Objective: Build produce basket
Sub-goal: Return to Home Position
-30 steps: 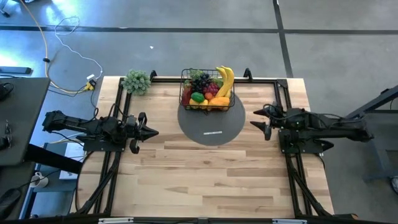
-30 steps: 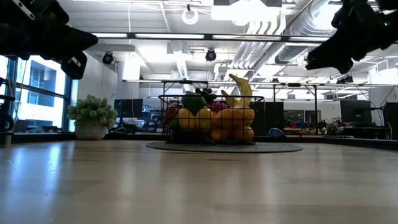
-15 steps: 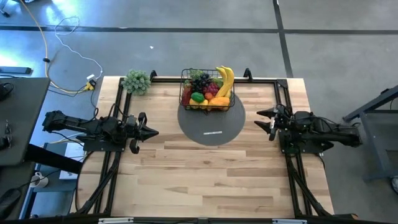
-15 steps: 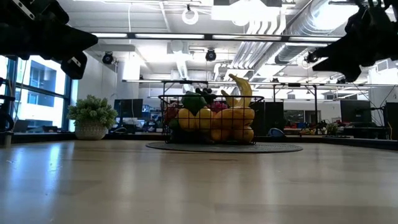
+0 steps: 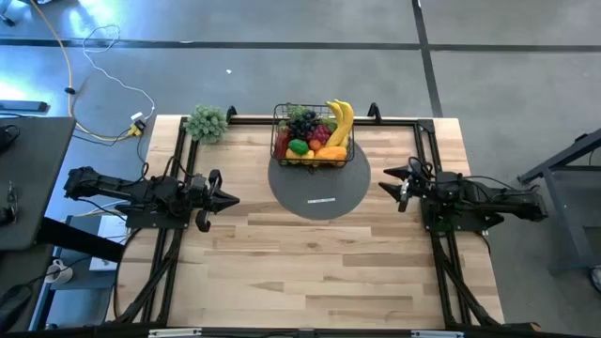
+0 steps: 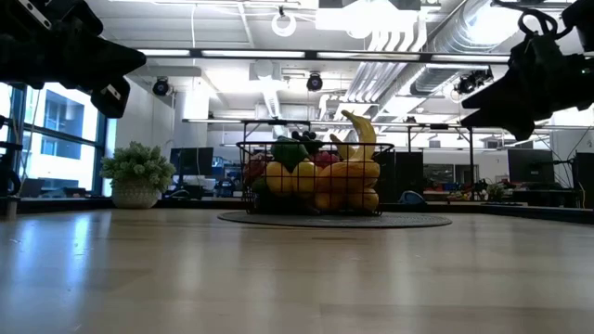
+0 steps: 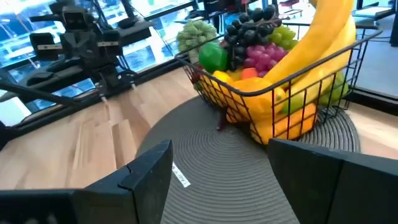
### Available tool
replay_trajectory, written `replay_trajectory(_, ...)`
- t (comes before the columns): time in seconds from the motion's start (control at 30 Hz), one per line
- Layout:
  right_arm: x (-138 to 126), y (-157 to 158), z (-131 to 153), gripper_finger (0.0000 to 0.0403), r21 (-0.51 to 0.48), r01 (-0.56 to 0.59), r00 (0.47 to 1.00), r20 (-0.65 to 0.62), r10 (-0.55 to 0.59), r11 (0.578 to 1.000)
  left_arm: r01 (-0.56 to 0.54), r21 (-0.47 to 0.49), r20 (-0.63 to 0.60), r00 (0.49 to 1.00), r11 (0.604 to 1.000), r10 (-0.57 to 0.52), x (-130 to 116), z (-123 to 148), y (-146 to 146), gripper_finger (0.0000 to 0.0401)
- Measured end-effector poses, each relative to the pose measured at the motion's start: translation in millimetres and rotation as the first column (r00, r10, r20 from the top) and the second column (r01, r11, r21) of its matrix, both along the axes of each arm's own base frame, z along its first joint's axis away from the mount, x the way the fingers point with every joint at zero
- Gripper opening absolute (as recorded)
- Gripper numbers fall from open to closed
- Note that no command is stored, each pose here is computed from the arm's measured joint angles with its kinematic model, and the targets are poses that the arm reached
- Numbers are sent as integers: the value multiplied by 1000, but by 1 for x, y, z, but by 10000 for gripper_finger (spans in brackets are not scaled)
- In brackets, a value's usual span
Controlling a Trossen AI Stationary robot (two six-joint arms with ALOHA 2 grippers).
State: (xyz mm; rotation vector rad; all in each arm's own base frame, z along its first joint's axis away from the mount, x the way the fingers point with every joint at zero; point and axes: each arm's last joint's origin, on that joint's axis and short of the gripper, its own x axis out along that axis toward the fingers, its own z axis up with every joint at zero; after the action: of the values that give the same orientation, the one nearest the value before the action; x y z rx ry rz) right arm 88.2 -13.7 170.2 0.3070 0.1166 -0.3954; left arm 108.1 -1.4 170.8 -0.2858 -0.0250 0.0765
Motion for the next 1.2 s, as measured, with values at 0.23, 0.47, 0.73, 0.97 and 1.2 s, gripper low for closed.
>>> replay_trajectory(0.23, 0, 0, -1, 246, -10, -1, 1000, -12, 1, 1000, 0, 0, 0, 1000, 1000, 0, 0, 0, 0, 0)
replay_trajectory(0.47, 0, 0, -1, 246, 0, 1, 1000, -9, -1, 1000, 0, 0, 0, 1000, 1000, 0, 0, 0, 0, 0)
replay_trajectory(0.73, 0, 0, -1, 246, 4, 1, 1000, -8, -1, 1000, -1, 0, 0, 1000, 1000, 1, 0, 0, 0, 0)
replay_trajectory(0.97, 0, 0, -1, 246, 4, 1, 1000, -8, -1, 1000, -1, 0, 0, 1000, 1000, 1, 0, 0, 0, 0)
replay_trajectory(1.2, 0, 0, -1, 246, 4, 1, 1000, -8, -1, 1000, -1, 0, 0, 1000, 1000, 1, 0, 0, 0, 0)
